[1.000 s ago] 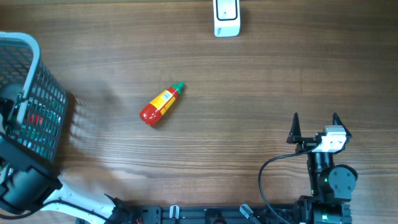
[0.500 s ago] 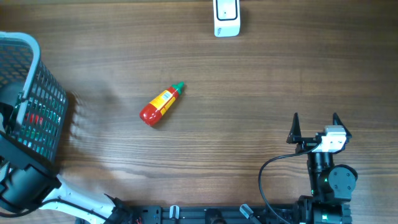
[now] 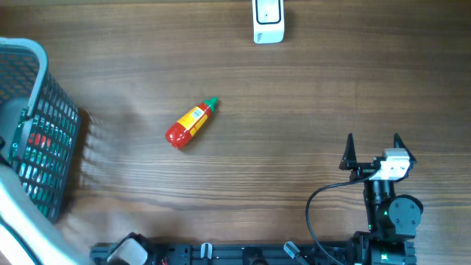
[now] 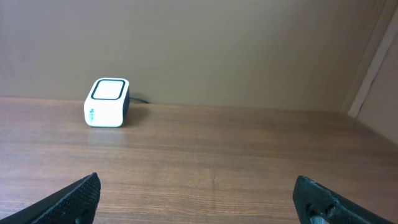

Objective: Scan the item barcode
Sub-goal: 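Grasp the green-lidded jar and lift it out of the basket, then place the green-lidded jar beside the bottle and release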

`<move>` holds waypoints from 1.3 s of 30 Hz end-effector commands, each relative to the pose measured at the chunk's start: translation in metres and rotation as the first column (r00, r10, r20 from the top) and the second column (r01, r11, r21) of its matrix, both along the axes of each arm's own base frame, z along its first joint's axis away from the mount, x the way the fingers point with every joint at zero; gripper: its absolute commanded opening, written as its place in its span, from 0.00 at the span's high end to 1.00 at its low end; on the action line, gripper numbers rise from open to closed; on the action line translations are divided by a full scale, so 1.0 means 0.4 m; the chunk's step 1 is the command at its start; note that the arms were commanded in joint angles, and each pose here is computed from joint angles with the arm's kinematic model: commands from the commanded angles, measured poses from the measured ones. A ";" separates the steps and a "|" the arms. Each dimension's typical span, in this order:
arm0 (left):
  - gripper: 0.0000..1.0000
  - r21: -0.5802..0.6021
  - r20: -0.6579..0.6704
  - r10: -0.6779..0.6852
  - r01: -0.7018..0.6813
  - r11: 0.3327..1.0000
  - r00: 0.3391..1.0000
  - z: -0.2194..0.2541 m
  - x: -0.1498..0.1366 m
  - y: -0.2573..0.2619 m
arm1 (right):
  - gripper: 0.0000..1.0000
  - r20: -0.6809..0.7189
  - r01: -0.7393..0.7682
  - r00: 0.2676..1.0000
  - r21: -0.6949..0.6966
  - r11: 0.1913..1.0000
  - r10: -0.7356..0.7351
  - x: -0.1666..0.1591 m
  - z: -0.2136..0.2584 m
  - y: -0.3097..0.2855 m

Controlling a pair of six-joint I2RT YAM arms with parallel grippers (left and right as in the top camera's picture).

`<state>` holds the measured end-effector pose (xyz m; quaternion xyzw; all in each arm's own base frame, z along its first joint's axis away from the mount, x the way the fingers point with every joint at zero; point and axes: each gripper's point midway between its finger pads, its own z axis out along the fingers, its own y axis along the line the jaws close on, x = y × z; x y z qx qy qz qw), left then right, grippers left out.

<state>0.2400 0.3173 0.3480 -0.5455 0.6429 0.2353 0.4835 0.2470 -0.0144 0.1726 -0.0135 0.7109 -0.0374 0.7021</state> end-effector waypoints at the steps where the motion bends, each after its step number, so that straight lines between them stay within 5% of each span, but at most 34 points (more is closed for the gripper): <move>1: 0.72 0.145 0.141 -0.121 0.101 0.984 0.983 0.191 -0.045 -0.177 | 0.00 0.005 -0.008 1.000 -0.006 1.000 0.008 0.000 0.003 0.003; 5: 0.71 0.193 0.116 -0.275 0.250 0.949 0.955 0.223 -0.018 -0.369 | 0.00 0.005 -0.008 1.000 -0.006 1.000 0.008 0.000 0.003 0.003; 9: 0.71 0.270 -0.250 -0.276 0.340 0.901 0.928 0.119 0.060 -0.548 | 0.00 0.005 -0.008 1.000 -0.006 1.000 0.008 0.000 0.003 0.003; 13: 0.66 0.270 -0.592 -0.340 0.577 0.771 0.731 -0.063 0.227 -0.759 | 0.00 0.005 -0.008 1.000 -0.006 1.000 0.008 0.000 0.003 0.003; 16: 0.65 0.074 -0.798 -0.388 0.714 0.697 0.461 -0.298 0.302 -0.872 | 0.00 0.005 -0.008 1.000 -0.006 1.000 0.008 0.000 0.003 0.003; 21: 0.65 -0.112 -0.881 -0.419 0.764 0.635 0.219 -0.498 0.329 -0.955 | 0.00 0.005 -0.008 1.000 -0.006 1.000 0.008 0.000 0.003 0.003; 30: 0.63 -0.245 -0.919 -0.393 0.757 0.606 0.018 -0.668 0.379 -0.930 | 0.00 0.005 -0.008 1.000 -0.006 1.000 0.008 0.000 0.003 0.003; 36: 0.59 -0.238 -0.928 -0.372 0.727 0.644 0.025 -0.690 0.389 -0.882 | 0.00 0.006 -0.008 1.000 -0.006 1.000 0.008 0.000 0.003 0.003; 39: 0.36 -0.259 -0.917 -0.397 0.727 0.636 0.021 -0.699 0.390 -0.892 | 0.00 0.005 -0.008 1.000 -0.006 1.000 0.008 0.000 0.003 0.003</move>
